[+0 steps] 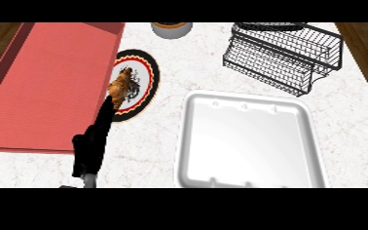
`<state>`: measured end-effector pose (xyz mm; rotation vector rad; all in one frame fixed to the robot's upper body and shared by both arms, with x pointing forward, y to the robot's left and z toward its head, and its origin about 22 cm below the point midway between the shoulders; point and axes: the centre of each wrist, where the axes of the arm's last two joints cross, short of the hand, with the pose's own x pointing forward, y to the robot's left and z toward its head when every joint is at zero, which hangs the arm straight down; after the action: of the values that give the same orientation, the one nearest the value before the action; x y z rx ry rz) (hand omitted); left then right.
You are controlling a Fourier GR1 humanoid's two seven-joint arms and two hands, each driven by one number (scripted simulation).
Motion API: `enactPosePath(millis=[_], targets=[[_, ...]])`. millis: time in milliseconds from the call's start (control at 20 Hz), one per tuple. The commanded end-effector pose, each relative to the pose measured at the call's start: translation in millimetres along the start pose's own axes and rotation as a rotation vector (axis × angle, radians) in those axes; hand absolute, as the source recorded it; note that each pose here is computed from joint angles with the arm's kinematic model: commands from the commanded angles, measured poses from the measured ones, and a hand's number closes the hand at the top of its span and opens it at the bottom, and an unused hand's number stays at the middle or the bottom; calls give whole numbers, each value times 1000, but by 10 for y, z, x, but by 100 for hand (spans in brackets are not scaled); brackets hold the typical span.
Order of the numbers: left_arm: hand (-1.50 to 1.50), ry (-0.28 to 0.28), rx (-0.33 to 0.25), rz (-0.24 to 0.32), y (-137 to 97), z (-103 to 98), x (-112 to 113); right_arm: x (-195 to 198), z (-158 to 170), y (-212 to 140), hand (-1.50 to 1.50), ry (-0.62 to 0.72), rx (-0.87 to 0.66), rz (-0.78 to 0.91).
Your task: Pick the squash from the tray and place it in the tiered basket
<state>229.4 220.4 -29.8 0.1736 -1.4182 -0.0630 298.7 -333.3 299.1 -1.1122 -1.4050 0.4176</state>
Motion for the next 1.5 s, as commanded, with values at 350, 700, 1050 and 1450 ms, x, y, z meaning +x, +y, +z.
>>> enactPosePath(millis=[350,700,1050,1450], targets=[[0,95,41,-39,172,89,-217,-40,-482,867,150,-43,97,60],[0,99,54,-40,72,102,-274,107,-699,1168,150,11,102,85],[0,104,41,-26,133,128,-351,16,-798,1653,150,93,157,-79],[0,119,57,-24,204,33,-304,-65,-850,1741,-150,121,186,-491]])
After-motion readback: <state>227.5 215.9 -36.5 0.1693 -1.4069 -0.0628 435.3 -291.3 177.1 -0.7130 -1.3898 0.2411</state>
